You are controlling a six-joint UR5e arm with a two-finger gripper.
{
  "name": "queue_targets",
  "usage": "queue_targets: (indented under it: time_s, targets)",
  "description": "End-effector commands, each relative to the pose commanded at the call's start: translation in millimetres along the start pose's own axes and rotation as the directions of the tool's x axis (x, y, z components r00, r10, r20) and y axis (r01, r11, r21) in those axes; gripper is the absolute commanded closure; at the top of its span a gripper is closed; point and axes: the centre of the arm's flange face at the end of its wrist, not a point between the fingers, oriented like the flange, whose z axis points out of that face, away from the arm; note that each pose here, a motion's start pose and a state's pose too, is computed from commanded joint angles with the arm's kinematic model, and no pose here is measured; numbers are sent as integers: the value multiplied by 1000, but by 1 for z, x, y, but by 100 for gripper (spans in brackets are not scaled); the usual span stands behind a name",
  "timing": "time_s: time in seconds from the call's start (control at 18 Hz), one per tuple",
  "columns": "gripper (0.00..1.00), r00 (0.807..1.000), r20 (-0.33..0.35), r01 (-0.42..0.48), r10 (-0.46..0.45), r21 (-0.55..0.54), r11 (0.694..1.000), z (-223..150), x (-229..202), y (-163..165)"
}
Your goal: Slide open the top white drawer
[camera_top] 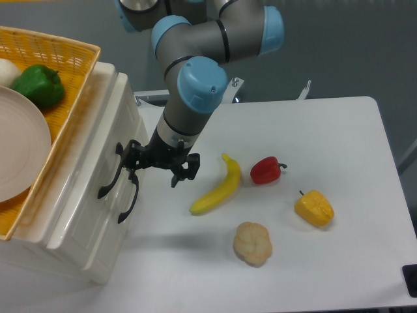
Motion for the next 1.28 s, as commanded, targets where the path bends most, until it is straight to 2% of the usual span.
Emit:
queue_targets:
  time_s: [0.5, 1.28]
  targets:
    - [0, 1000, -16, -13, 13, -32, 999, 11, 13, 3]
    - [0, 1000, -28, -12, 10, -62, 998, 28, 10, 4]
